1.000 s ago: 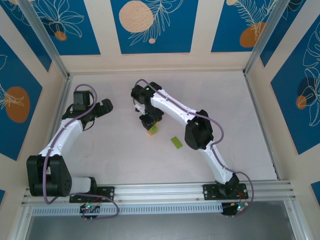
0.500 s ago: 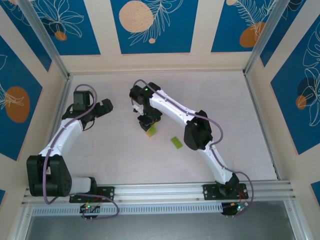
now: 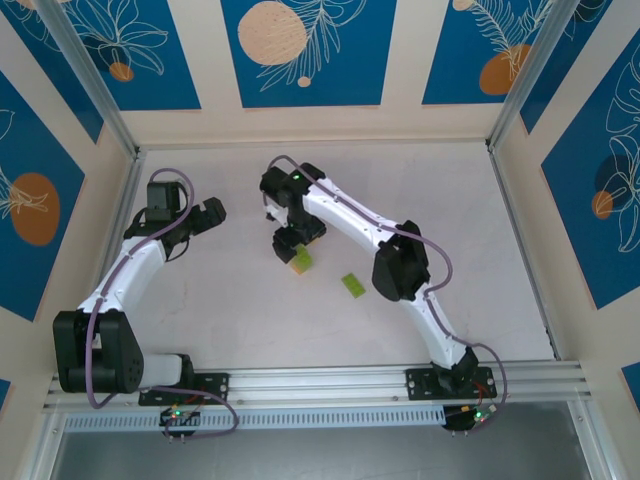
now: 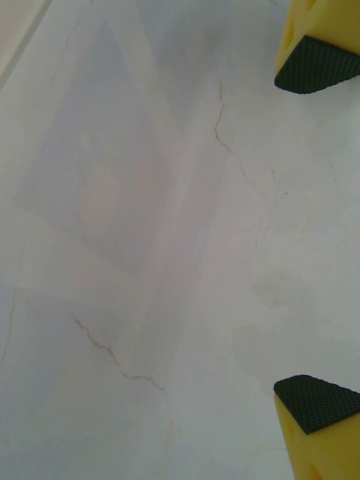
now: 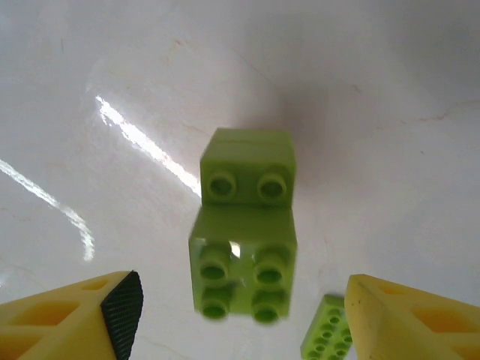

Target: Assemble a carrot with lego

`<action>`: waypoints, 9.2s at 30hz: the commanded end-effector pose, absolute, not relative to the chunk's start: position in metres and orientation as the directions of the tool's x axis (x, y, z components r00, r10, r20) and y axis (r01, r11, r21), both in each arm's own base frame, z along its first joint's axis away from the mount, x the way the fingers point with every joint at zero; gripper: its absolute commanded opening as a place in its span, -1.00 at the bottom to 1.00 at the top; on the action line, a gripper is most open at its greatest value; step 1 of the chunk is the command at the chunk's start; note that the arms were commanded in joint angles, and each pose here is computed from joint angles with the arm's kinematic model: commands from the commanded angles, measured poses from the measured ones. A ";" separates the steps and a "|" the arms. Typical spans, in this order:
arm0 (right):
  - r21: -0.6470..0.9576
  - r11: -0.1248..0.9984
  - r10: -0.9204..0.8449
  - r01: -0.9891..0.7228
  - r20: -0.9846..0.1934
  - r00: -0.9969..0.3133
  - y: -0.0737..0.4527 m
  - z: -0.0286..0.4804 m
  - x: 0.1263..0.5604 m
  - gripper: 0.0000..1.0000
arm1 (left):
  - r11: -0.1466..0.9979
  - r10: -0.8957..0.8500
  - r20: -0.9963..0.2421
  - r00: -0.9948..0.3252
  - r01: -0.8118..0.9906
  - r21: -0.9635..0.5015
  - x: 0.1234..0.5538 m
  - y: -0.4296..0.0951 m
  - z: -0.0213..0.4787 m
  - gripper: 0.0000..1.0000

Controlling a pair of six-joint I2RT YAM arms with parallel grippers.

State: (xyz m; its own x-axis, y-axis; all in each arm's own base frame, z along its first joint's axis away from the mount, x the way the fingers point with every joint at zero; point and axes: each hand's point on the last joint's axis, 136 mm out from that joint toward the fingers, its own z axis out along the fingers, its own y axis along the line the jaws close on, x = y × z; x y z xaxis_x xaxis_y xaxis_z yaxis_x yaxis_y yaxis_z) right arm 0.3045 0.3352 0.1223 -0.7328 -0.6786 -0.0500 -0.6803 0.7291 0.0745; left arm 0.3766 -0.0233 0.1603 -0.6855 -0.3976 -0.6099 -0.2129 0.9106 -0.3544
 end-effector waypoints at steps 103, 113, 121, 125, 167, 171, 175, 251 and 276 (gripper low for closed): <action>0.231 0.699 -0.692 -0.677 -0.020 -0.721 0.339 0.134 0.300 -0.30 | 0.909 -0.398 -0.626 -0.671 -0.198 -0.366 0.376 -0.021 0.169 0.98; 0.245 0.692 -0.696 -0.679 -0.019 -0.717 0.346 0.127 0.302 -0.30 | 0.910 -0.397 -0.625 -0.672 -0.199 -0.364 0.376 -0.021 0.169 0.98; 0.247 0.690 -0.699 -0.680 -0.016 -0.715 0.349 0.124 0.301 -0.30 | 0.910 -0.397 -0.623 -0.674 -0.202 -0.362 0.377 -0.021 0.166 0.98; 0.247 0.691 -0.699 -0.679 -0.013 -0.715 0.349 0.123 0.302 -0.30 | 0.910 -0.398 -0.624 -0.672 -0.201 -0.363 0.377 -0.021 0.167 0.98; 0.220 0.650 -0.746 -0.727 0.002 -0.666 0.343 0.114 0.300 -0.30 | 0.910 -0.397 -0.622 -0.675 -0.198 -0.365 0.379 -0.022 0.166 0.98; 0.224 0.645 -0.752 -0.730 0.016 -0.659 0.342 0.111 0.296 -0.30 | 0.910 -0.397 -0.622 -0.675 -0.200 -0.363 0.378 -0.021 0.166 0.98; 0.232 0.641 -0.755 -0.731 0.018 -0.656 0.343 0.110 0.295 -0.30 | 0.911 -0.395 -0.624 -0.674 -0.198 -0.362 0.378 -0.021 0.166 0.98; 0.105 0.596 -0.788 -0.796 0.268 -0.554 0.316 0.029 0.263 -0.38 | 0.909 -0.397 -0.617 -0.679 -0.199 -0.366 0.380 -0.022 0.162 0.98; 0.045 0.481 -0.875 -0.876 -0.032 -0.483 0.328 0.140 0.274 -0.37 | 0.914 -0.391 -0.622 -0.678 -0.208 -0.348 0.381 -0.018 0.160 0.98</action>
State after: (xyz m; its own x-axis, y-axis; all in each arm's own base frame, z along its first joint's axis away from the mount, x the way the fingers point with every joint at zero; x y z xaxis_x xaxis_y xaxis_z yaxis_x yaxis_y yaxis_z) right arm 0.2985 0.3351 0.1175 -0.5590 -0.8286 -0.0324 -0.8290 0.5576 0.0419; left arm 0.3787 -0.0246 0.1608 -0.6839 -0.3942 -0.6139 -0.2033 0.9111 -0.3585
